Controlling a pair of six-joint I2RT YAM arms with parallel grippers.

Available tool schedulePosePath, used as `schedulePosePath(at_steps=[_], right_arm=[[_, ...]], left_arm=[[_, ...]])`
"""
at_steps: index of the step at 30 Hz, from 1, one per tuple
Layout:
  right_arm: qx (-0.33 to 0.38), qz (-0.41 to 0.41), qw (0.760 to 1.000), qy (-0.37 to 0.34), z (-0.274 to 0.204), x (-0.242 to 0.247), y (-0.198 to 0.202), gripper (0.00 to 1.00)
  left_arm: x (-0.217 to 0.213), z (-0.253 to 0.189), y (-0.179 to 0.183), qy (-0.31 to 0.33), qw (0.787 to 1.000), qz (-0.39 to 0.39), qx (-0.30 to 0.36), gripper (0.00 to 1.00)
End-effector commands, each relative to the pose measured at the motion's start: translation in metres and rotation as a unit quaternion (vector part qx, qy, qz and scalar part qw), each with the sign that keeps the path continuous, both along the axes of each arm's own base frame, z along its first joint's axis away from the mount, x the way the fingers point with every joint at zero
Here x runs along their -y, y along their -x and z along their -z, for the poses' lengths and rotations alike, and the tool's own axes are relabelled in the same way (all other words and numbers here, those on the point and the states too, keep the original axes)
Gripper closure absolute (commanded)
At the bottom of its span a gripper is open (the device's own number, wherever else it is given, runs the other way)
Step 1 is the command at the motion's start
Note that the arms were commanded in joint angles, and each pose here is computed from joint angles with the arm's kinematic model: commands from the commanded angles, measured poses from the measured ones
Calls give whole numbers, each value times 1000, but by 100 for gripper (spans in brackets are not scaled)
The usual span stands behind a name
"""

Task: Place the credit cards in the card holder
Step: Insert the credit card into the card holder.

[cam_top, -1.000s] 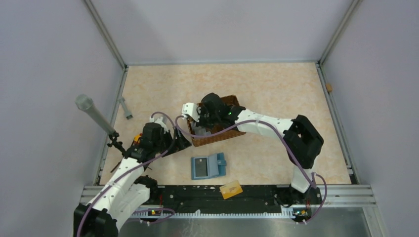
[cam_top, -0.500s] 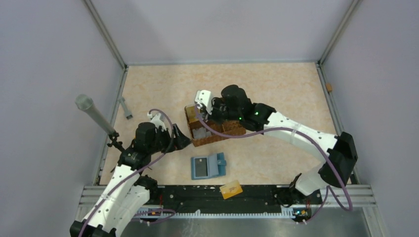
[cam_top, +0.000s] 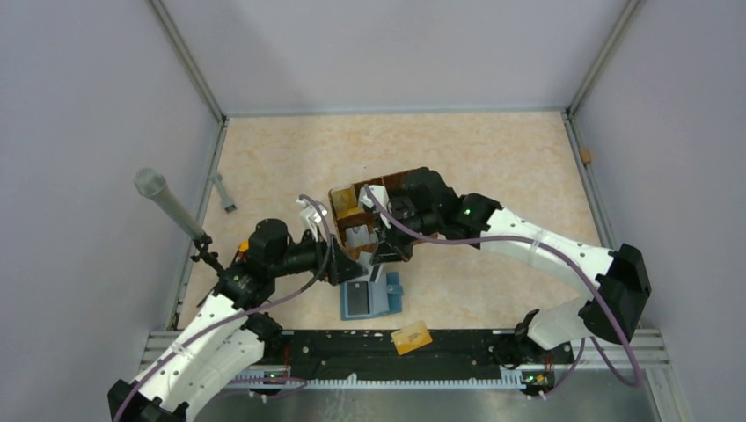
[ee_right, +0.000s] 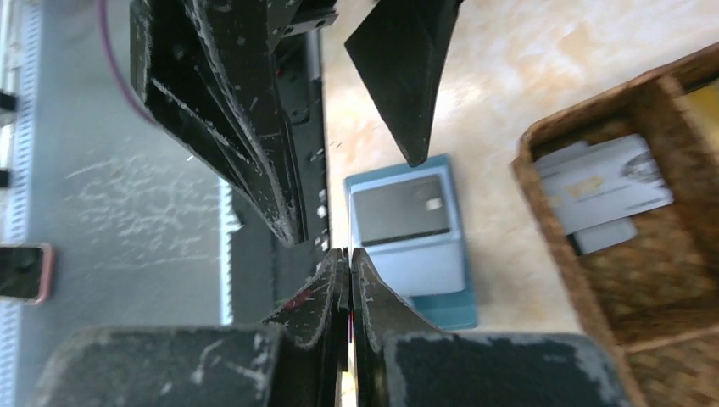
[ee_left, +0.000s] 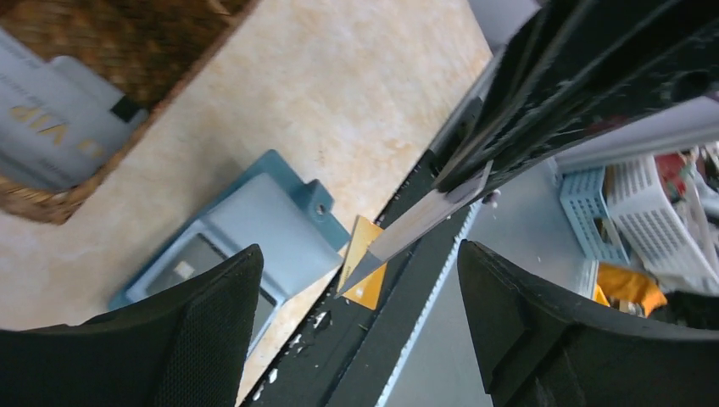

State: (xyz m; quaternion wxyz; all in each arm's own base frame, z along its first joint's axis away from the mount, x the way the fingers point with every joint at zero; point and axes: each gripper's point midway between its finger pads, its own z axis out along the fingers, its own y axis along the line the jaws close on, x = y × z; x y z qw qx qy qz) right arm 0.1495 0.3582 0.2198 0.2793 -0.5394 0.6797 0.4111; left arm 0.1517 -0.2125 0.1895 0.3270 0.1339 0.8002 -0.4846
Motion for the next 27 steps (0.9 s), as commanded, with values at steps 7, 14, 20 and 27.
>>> schedulePosePath(at_steps=[7,14,20,27], right_arm=[[-70,-66,995,-36,-15,4,38,100],[-83,68,994,3,13,9,10,56],[-146,241,959,28,58,34,-4,29],[-224,375,898,56,104,47,0,21]], left_arm=[[38,-27,42,65,990,123,28,60],[32,-3,35,61,997,50,-15,100],[15,66,20,40,985,-85,-146,100],[10,98,19,39,971,-128,-200,100]])
